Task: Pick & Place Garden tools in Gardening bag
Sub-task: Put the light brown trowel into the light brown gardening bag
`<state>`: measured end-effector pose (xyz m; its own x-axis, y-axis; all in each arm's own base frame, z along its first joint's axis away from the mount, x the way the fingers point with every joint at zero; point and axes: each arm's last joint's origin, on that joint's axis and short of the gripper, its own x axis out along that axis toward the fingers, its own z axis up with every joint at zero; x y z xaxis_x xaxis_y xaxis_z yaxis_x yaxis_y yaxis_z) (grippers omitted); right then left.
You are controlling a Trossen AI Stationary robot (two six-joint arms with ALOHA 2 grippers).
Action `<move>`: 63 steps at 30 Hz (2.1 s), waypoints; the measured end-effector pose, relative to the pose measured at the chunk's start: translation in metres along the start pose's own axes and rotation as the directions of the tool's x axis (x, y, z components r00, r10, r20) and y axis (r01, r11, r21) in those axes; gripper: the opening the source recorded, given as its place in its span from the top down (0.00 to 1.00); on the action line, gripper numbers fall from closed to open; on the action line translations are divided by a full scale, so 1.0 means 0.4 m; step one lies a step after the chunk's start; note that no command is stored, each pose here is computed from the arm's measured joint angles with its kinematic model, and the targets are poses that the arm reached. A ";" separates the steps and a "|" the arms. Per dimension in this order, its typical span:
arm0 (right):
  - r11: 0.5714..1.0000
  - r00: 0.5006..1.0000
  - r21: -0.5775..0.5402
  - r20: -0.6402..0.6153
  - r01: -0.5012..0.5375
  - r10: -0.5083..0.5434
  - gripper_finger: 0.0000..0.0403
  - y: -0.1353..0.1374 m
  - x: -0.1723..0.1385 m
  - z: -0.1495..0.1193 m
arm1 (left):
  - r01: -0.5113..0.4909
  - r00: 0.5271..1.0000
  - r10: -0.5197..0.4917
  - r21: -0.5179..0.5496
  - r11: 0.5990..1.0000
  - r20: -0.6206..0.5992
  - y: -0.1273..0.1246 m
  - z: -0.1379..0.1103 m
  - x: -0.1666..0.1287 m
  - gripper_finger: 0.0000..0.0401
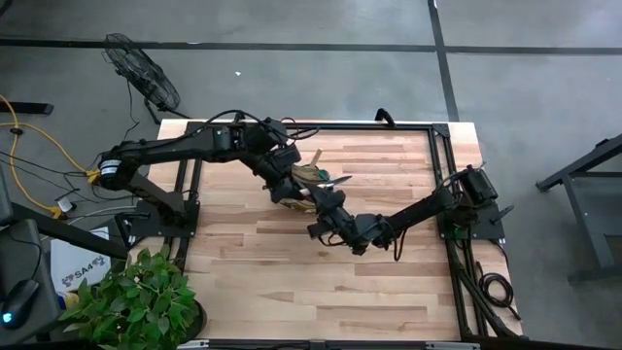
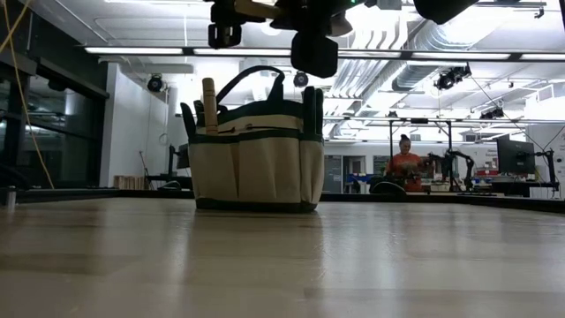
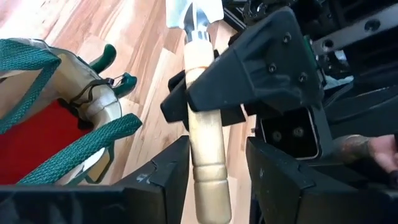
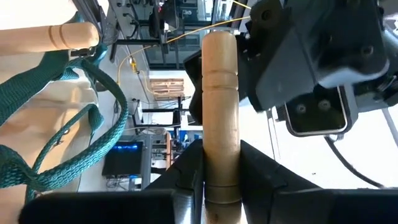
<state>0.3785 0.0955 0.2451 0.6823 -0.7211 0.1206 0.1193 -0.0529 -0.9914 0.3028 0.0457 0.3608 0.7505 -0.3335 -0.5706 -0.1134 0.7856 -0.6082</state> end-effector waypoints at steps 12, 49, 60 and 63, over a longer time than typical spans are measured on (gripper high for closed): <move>0.996 0.999 0.090 -0.035 0.009 -0.005 0.85 -0.009 0.012 -0.012 | -0.057 0.998 0.052 0.126 0.990 0.043 -0.032 -0.029 -0.088 0.61; 0.075 0.973 0.970 0.230 -0.230 0.013 0.85 -0.066 -0.146 0.051 | -0.393 0.917 0.382 0.415 0.821 0.112 -0.065 -0.196 -0.140 0.61; 0.027 0.978 0.978 0.205 -0.206 0.033 0.85 0.039 -0.137 0.082 | -0.340 0.930 0.225 0.444 0.829 0.291 -0.013 -0.314 -0.149 0.61; 0.008 0.979 0.980 0.200 -0.200 0.024 0.85 0.076 -0.124 0.087 | -0.327 0.917 0.167 0.445 0.834 0.362 0.017 -0.355 -0.146 0.61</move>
<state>0.3733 0.1538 0.2107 0.8156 -0.5693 0.1039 0.5708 0.8209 0.0169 0.1659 -0.0036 0.3116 0.9051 0.0140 -0.4249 -0.0505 0.9959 -0.0747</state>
